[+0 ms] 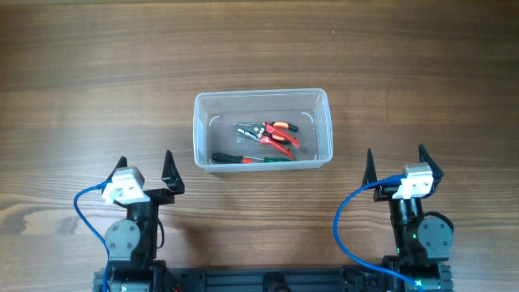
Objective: Pack container
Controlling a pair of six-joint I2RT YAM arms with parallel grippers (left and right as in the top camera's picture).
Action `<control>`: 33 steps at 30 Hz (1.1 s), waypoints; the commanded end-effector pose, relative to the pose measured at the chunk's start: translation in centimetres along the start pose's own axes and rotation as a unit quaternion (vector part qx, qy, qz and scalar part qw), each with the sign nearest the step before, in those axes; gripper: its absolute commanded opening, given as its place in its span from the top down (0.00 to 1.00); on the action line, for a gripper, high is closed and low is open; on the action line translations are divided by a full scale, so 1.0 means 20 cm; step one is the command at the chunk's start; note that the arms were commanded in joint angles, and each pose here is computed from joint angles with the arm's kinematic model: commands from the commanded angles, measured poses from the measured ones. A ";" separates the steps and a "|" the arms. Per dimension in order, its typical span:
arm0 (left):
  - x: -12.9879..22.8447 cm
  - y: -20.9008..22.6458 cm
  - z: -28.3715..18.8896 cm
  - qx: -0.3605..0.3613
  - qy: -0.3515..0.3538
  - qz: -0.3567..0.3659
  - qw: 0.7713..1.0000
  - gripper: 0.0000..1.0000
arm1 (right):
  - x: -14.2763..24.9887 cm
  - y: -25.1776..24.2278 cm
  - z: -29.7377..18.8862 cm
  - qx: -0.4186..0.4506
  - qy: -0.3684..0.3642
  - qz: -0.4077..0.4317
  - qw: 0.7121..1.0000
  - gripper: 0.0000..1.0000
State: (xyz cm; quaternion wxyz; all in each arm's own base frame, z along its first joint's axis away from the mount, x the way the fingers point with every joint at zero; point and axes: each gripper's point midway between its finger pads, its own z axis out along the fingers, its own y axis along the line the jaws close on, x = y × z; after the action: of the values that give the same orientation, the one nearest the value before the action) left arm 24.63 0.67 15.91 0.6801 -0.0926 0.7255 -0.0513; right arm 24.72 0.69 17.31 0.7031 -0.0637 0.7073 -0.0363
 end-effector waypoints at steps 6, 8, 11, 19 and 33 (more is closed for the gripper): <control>0.01 0.00 0.00 0.005 0.001 0.000 1.000 0.00 | -0.02 0.02 0.00 -0.009 -0.008 0.008 1.000 0.00; 0.01 0.00 0.00 0.005 0.001 0.000 1.000 0.00 | -0.02 0.02 0.00 -0.009 -0.008 0.008 1.000 0.00; 0.01 0.00 0.00 0.005 0.001 0.000 1.000 0.00 | -0.02 0.02 0.00 -0.009 -0.008 0.008 1.000 0.00; 0.01 0.00 0.00 0.005 0.001 0.000 1.000 0.00 | -0.02 0.02 0.00 -0.009 -0.008 0.008 1.000 0.00; 0.01 0.00 0.00 0.005 0.000 0.000 1.000 0.00 | -0.02 0.02 0.00 -0.009 -0.008 0.008 1.000 0.00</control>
State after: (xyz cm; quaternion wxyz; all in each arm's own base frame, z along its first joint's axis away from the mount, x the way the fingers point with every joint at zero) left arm 24.63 0.67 15.88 0.6798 -0.0925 0.7257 -0.0514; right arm 24.72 0.69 17.31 0.7031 -0.0637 0.7073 -0.0363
